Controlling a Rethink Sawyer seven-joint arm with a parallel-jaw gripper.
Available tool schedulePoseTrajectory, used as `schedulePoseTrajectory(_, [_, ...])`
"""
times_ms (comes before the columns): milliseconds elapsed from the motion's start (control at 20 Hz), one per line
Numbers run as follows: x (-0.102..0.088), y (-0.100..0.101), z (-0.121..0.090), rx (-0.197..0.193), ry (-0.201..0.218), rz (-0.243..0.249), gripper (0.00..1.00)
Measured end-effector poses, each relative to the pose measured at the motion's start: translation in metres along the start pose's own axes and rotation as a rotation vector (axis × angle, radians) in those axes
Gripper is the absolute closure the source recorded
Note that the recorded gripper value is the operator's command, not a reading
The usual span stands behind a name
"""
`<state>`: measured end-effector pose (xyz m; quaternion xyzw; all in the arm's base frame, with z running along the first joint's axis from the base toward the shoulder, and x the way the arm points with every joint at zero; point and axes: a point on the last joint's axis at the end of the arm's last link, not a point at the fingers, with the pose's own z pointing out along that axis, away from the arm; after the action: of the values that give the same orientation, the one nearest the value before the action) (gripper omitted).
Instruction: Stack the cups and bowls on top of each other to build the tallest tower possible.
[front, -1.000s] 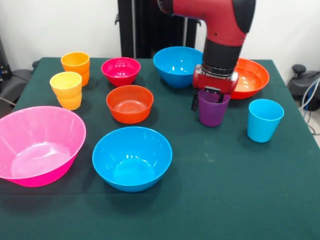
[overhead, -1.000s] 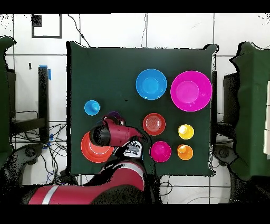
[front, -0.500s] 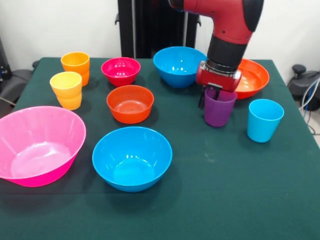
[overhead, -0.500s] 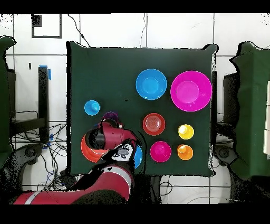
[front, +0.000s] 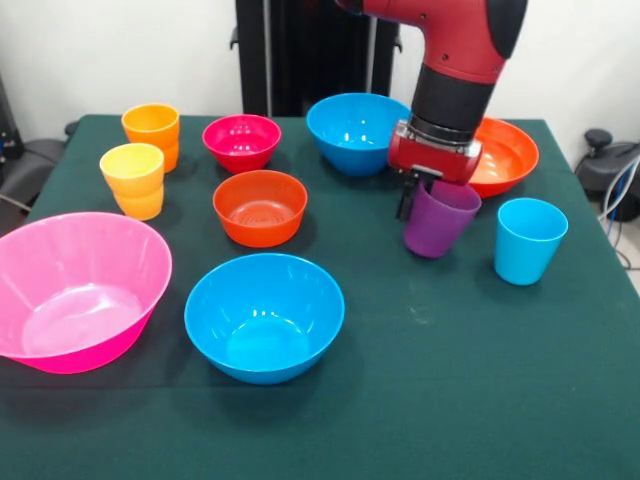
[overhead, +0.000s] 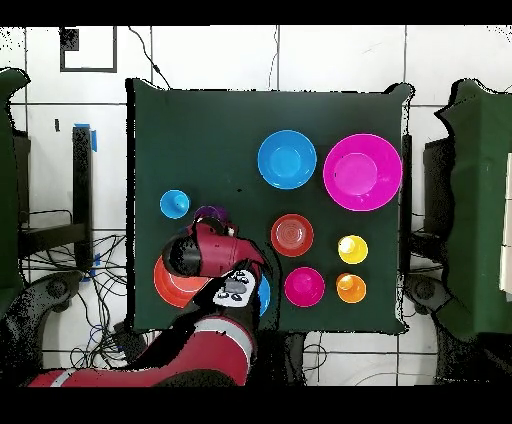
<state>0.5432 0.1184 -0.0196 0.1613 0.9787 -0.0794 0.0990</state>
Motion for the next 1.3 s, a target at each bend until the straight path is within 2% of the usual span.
schedulePoseTrajectory(200, [-0.011,-0.008,-0.012,0.009,0.032,0.017,1.0])
schedulePoseTrajectory(400, [-0.028,-0.02,-0.039,0.023,0.104,0.035,1.0])
schedulePoseTrajectory(450, [-0.035,-0.025,-0.049,0.027,0.133,0.042,1.0])
schedulePoseTrajectory(650, [-0.057,-0.042,-0.082,0.046,0.203,0.053,1.0])
schedulePoseTrajectory(850, [-0.083,-0.061,-0.114,0.068,0.248,0.058,1.0])
schedulePoseTrajectory(950, [-0.09,-0.066,-0.119,0.072,0.25,0.06,1.0])
schedulePoseTrajectory(1100, [-0.111,-0.082,-0.132,0.085,0.233,0.062,1.0])
schedulePoseTrajectory(1200, [-0.13,-0.095,-0.136,0.098,0.2,0.059,1.0])
schedulePoseTrajectory(1300, [-0.138,-0.101,-0.137,0.104,0.186,0.058,1.0])
